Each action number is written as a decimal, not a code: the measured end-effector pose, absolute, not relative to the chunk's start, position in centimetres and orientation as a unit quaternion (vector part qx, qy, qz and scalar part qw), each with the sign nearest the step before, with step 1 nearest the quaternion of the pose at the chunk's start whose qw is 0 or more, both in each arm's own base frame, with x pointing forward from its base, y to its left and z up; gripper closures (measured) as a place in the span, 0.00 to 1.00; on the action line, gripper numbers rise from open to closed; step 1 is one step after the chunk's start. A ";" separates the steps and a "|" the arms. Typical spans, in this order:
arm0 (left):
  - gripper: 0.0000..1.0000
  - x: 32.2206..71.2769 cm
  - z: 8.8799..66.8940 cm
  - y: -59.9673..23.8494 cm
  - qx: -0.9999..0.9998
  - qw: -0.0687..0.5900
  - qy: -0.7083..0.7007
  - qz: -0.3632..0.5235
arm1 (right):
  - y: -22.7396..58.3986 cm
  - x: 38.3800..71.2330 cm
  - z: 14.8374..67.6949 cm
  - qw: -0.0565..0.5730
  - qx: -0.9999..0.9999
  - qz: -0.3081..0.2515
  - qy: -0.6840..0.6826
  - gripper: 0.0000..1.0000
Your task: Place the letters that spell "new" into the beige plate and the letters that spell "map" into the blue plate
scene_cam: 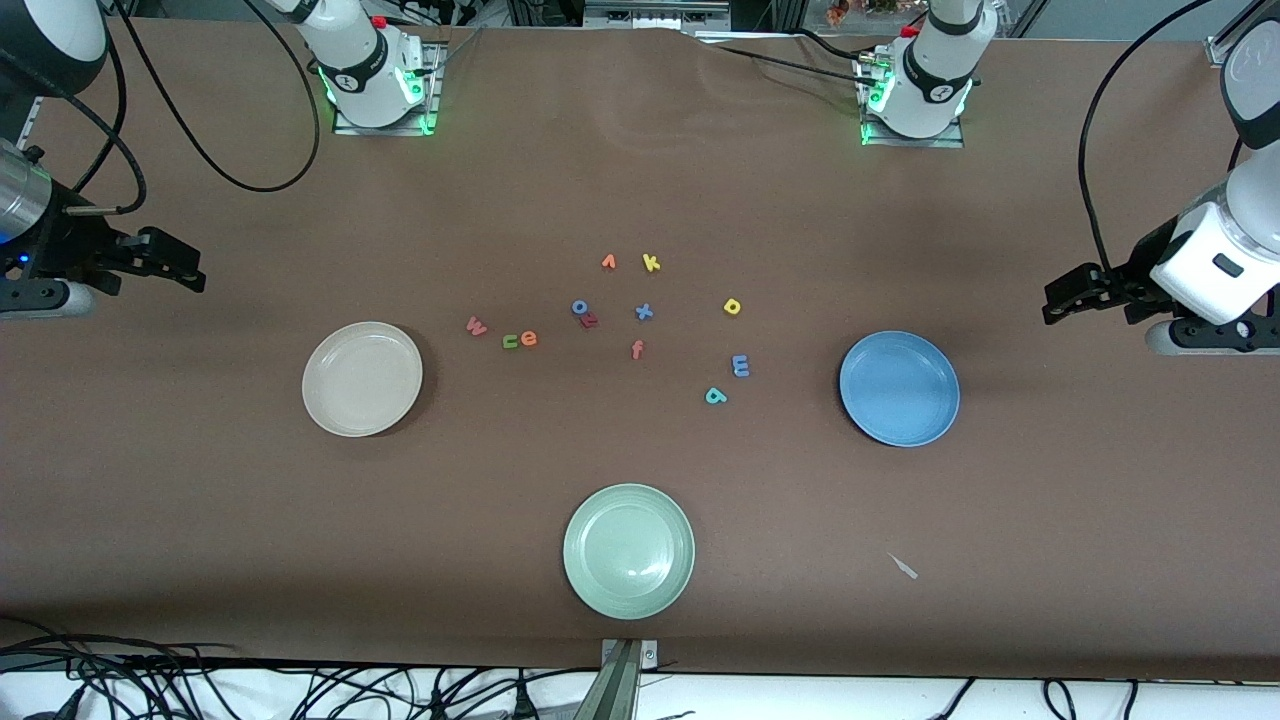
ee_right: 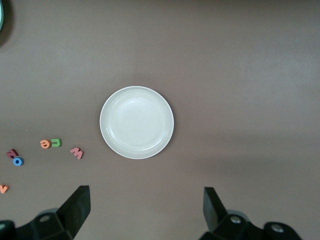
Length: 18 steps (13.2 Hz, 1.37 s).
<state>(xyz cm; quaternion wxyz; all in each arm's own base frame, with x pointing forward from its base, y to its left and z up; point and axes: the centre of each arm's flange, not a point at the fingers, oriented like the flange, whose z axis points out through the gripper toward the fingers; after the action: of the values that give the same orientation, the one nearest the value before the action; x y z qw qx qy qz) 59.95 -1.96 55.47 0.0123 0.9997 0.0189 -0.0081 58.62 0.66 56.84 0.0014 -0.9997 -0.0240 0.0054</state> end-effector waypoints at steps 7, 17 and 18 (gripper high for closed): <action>0.00 60.3 54.3 -2.5 1.000 0.013 0.014 -0.018 | 0.6 58.6 56.9 0.001 -1.000 0.005 -0.024 0.00; 0.00 61.7 44.9 -12.1 0.993 0.014 -0.062 -0.096 | -2.0 58.7 57.3 -0.001 -1.000 -0.002 -0.001 0.00; 0.00 61.5 43.5 -14.5 0.991 0.013 -0.078 -0.104 | -2.1 58.7 57.2 -0.001 -1.000 -0.001 0.000 0.00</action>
<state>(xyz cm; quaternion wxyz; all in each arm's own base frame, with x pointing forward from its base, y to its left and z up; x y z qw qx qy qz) 61.54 -14.48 43.48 0.0132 0.9914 -0.0781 -0.1039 58.74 -2.15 57.24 -0.0007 -1.0000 0.0003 -0.0013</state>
